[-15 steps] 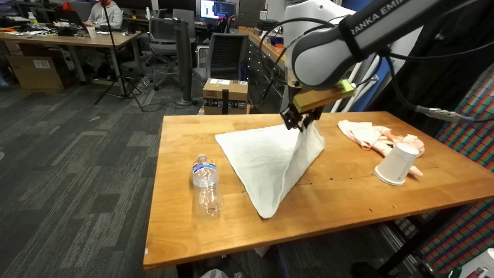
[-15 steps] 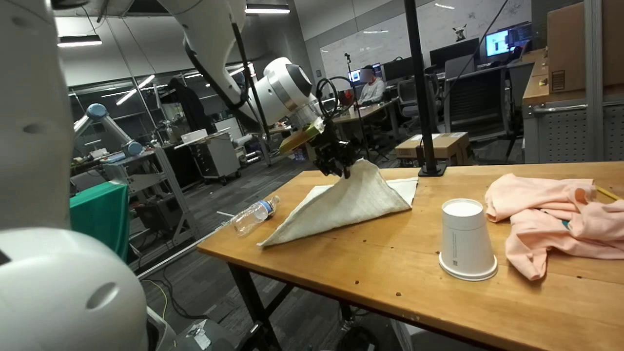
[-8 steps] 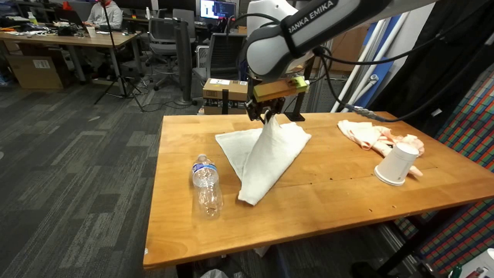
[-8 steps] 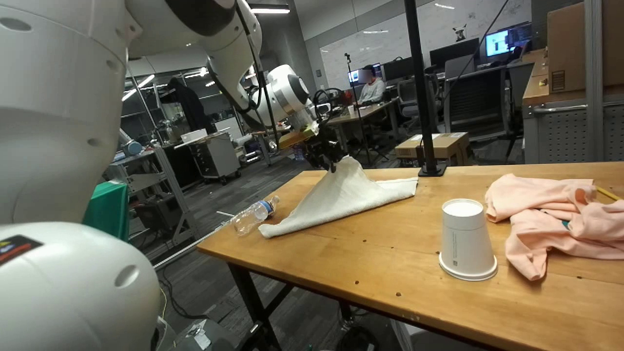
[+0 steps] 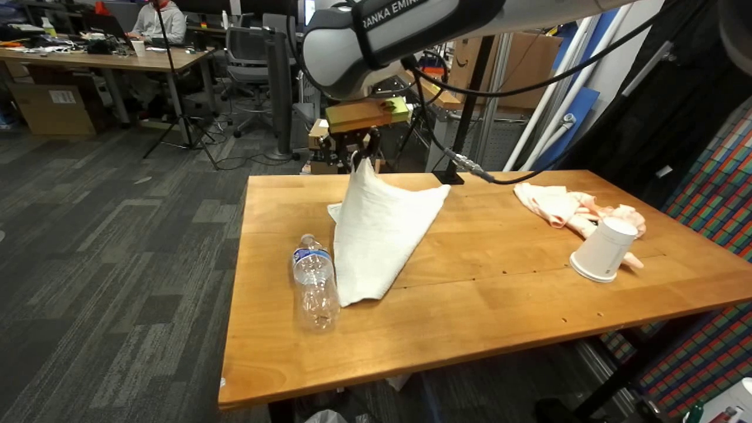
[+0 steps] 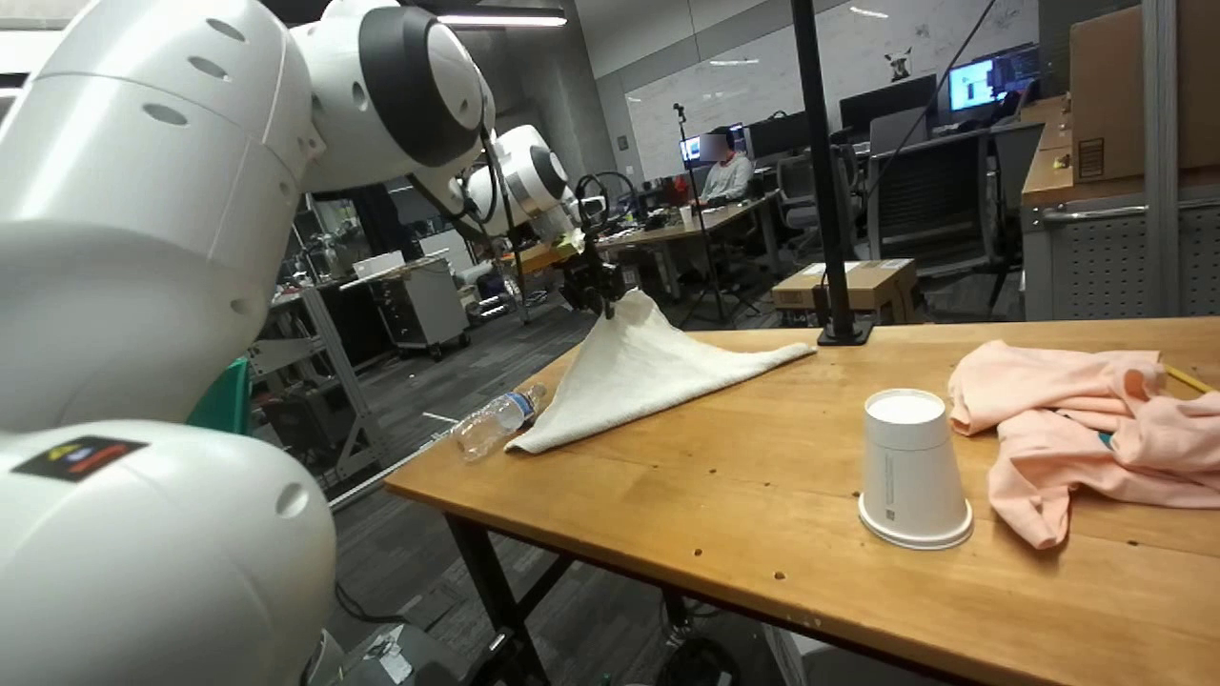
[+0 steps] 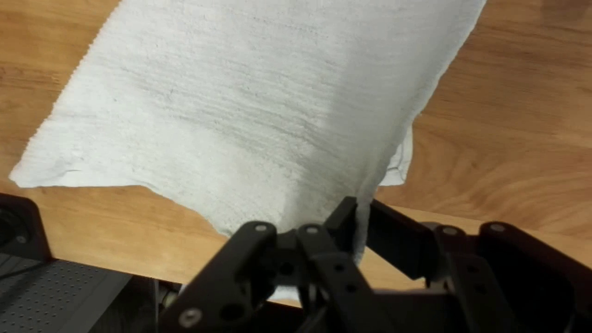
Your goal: Fold the white cloth and move it to the left
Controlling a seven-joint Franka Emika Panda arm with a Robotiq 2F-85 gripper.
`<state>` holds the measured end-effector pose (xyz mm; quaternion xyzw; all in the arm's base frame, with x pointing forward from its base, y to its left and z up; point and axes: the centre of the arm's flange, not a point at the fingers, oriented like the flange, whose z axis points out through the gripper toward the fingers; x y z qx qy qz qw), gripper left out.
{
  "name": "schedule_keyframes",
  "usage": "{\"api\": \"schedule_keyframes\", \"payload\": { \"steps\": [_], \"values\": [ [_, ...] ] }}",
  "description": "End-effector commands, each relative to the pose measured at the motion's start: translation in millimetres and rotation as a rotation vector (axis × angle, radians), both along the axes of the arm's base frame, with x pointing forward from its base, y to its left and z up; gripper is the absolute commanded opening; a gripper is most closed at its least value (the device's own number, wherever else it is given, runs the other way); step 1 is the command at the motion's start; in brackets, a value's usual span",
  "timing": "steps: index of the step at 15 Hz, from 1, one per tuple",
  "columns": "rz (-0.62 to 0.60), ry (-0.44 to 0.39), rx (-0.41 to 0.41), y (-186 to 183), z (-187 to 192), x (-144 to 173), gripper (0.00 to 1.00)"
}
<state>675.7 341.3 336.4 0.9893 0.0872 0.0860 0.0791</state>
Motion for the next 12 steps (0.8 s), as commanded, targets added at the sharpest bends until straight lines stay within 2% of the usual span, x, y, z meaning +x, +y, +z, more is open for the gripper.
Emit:
{"api": "schedule_keyframes", "payload": {
  "steps": [1, 2, 5, 9, 10, 12],
  "values": [
    [0.017, 0.014, -0.007, 52.5, 16.7, 50.9, 0.36],
    [0.019, 0.017, -0.013, 57.3, 18.5, 50.1, 0.42],
    [-0.001, 0.020, -0.015, 56.6, 24.3, 54.6, 0.66],
    [-0.027, -0.001, -0.030, 31.5, 32.3, 66.6, 0.95],
    [-0.034, -0.016, -0.039, 20.0, 33.8, 70.6, 0.99],
    [-0.055, -0.045, -0.049, -7.7, 38.1, 79.1, 1.00]
  ]
}}
